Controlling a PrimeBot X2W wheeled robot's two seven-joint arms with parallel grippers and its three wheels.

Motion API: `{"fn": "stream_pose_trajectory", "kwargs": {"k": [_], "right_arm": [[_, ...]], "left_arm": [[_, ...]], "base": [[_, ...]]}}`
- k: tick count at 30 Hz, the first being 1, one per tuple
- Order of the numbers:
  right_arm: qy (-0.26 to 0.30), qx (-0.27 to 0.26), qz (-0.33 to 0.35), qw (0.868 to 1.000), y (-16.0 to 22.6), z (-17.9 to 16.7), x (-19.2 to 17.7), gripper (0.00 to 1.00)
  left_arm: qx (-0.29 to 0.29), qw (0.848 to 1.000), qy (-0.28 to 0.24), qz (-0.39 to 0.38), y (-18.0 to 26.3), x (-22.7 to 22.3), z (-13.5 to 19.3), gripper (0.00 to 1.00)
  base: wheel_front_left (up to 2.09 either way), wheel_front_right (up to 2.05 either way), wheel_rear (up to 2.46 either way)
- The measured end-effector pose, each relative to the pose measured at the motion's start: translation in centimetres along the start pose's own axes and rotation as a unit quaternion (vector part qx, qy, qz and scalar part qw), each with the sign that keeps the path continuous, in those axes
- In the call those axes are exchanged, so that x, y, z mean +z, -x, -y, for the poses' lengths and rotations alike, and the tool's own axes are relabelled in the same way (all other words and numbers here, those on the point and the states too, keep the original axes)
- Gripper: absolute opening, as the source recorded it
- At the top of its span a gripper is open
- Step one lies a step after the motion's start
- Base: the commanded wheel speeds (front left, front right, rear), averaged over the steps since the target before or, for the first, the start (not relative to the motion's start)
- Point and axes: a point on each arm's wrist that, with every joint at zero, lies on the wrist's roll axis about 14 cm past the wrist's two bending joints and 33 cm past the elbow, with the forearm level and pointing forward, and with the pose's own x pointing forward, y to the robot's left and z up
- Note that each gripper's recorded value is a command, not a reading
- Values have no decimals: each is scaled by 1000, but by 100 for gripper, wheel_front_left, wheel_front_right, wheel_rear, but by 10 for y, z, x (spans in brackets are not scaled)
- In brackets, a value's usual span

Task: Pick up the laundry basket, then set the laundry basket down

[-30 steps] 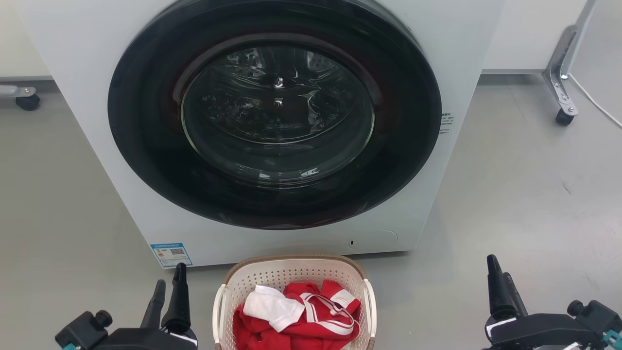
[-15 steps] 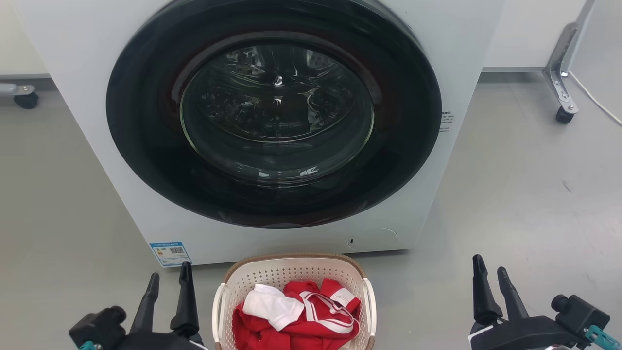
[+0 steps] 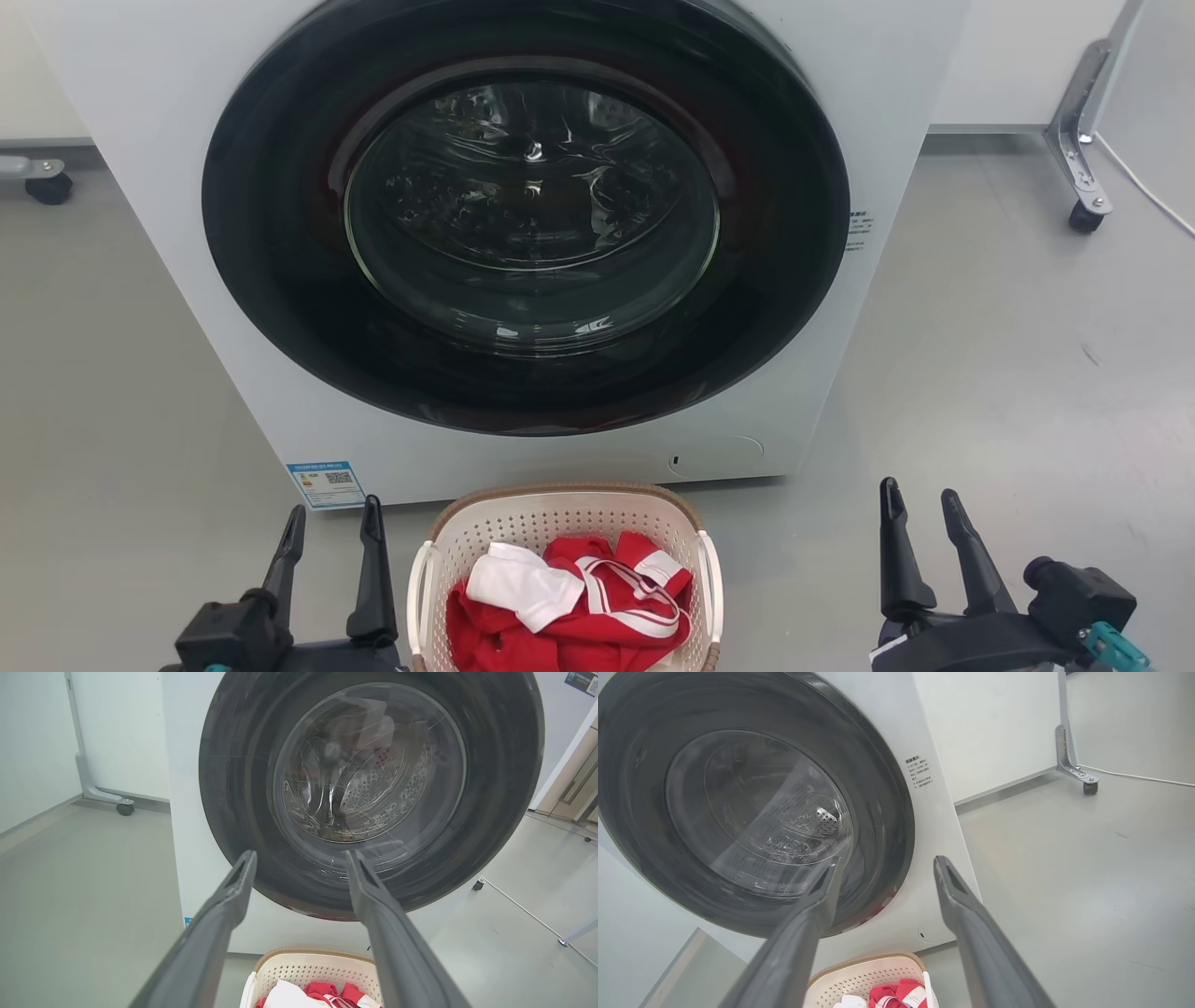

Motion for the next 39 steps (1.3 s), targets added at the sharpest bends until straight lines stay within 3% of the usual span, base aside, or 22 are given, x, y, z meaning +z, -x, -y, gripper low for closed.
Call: {"fn": "stream_pose_trajectory", "kwargs": {"k": [9,22,39], "right_arm": [[67,17,19,997,3,-11,3,100],[162,43,73,983,4,-29,21,100],[165,45,72,983,3,-30,19,100]], "left_arm": [[-16,997,-77,22,4,5,10,100],[-34,981,-179,65,7,16,22,100],[-34,981,-182,62,7,15,21,100]], "base": [[0,0,0],[0,0,0],[0,0,0]]}}
